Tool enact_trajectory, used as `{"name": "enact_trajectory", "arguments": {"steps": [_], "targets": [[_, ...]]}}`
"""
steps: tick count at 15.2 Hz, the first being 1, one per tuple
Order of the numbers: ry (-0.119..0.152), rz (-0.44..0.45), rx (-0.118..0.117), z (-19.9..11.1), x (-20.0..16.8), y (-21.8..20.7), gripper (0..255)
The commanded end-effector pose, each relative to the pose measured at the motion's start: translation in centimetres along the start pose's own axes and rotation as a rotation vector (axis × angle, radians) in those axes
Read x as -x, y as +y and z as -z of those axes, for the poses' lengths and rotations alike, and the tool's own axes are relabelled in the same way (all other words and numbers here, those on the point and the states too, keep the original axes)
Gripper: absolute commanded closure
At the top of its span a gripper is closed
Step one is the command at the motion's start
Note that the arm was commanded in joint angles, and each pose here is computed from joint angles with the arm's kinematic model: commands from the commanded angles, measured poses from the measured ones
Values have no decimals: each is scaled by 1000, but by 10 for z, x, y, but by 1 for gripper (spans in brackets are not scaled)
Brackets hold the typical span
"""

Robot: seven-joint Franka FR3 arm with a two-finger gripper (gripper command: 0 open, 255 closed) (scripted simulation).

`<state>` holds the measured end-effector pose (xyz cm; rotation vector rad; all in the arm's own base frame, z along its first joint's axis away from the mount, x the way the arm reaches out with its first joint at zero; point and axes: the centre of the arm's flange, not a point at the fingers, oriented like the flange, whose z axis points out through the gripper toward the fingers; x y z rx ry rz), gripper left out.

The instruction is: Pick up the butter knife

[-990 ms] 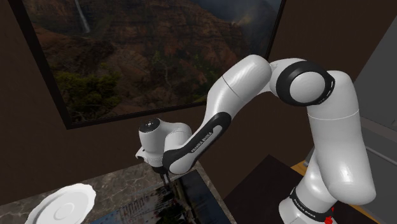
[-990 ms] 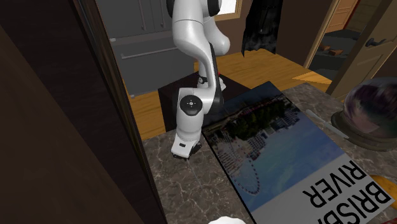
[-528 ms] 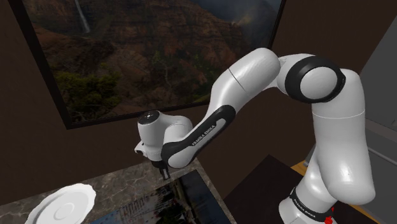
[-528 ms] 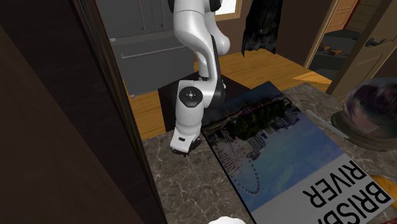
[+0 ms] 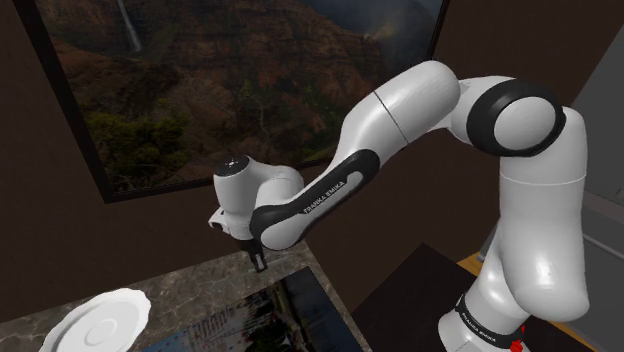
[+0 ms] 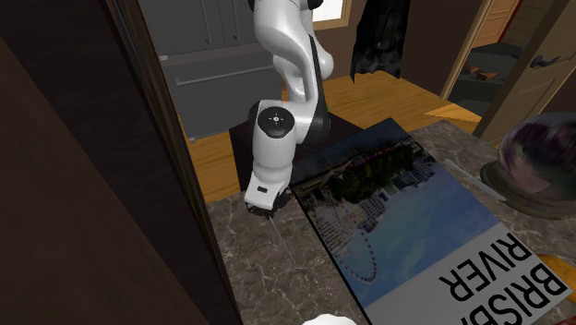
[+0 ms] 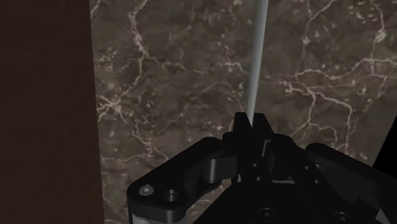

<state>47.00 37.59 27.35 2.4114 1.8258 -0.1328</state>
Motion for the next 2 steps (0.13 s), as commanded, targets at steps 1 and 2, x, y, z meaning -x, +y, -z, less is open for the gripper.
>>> {"name": "enact_trajectory", "arguments": {"steps": [1, 2], "targets": [[0, 0, 0, 6, 1, 0, 255], [0, 0, 0, 6, 1, 0, 255]]}}
